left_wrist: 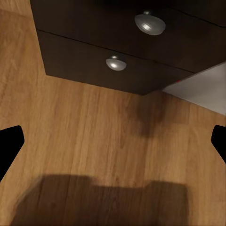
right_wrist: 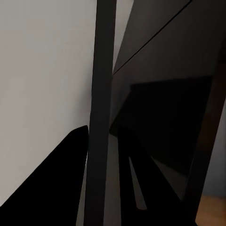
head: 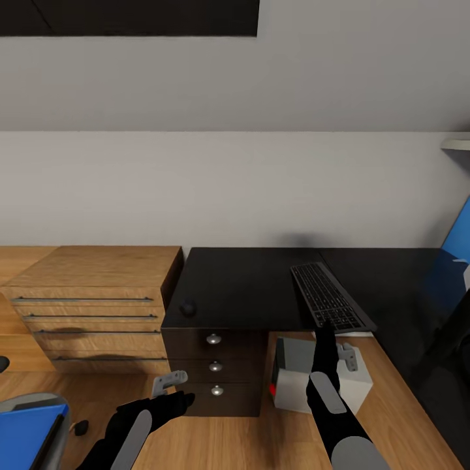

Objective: In the bedroom, organize the workspace by keeping the computer under the desk, ensuring the monitor is on the desk, placing the keyboard on the desk next to the monitor, placing the mouse on the desk next to the keyboard, moving the folder from the swivel chair onto the desk next to the mouse, stacking the notebook on top of the folder with the pen on top of the notebook, and positioning the swivel chair next to the desk.

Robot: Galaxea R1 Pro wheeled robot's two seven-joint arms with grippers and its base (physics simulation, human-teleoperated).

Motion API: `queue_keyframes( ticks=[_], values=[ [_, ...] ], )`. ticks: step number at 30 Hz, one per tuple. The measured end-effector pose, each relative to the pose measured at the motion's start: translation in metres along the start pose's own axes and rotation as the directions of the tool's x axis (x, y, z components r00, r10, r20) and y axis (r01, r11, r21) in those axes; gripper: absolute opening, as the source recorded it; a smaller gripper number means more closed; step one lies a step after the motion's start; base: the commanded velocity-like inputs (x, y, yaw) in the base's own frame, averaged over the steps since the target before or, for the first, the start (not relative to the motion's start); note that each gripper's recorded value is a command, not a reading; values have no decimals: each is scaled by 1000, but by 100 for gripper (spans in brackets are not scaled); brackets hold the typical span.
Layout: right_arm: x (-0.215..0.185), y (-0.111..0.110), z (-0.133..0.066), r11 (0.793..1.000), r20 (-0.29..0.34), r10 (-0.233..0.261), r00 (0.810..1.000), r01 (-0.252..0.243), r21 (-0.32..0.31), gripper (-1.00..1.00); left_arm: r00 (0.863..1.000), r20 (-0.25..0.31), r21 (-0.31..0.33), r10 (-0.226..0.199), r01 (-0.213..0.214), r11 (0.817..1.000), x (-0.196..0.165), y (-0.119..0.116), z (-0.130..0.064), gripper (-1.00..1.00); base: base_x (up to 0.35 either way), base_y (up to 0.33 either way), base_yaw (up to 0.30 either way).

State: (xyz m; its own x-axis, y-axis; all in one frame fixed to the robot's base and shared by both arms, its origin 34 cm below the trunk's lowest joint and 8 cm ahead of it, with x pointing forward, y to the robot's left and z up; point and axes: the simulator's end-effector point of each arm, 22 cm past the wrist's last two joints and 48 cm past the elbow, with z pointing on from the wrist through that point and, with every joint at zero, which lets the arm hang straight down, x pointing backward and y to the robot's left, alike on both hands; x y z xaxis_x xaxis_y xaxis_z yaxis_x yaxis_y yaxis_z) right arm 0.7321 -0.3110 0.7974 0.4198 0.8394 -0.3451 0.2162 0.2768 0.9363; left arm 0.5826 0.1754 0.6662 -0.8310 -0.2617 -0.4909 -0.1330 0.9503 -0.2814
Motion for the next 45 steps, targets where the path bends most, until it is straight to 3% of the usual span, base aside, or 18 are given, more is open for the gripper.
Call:
queue_keyframes(
  ticks=[29,30,31,45],
  values=[
    [0,3,-1,1000,-4,0,1000,0,6,-100,1000,-5,5,3,-3,1000,0,-3,-3,100,-25,0,0],
    [0,3,-1,1000,-4,0,1000,0,6,100,1000,-5,5,3,-3,1000,0,-3,-3,100,0,0,0],
    [1,-5,-2,999,-6,22,1000,-22,30,100,1000,-5,5,3,-3,1000,0,-3,-3,100,0,0,0],
    [0,-6,-1,999,-2,22,1000,-22,30,100,1000,-7,4,2,-2,1000,0,-3,-2,100,-96,0,0]
  ],
)
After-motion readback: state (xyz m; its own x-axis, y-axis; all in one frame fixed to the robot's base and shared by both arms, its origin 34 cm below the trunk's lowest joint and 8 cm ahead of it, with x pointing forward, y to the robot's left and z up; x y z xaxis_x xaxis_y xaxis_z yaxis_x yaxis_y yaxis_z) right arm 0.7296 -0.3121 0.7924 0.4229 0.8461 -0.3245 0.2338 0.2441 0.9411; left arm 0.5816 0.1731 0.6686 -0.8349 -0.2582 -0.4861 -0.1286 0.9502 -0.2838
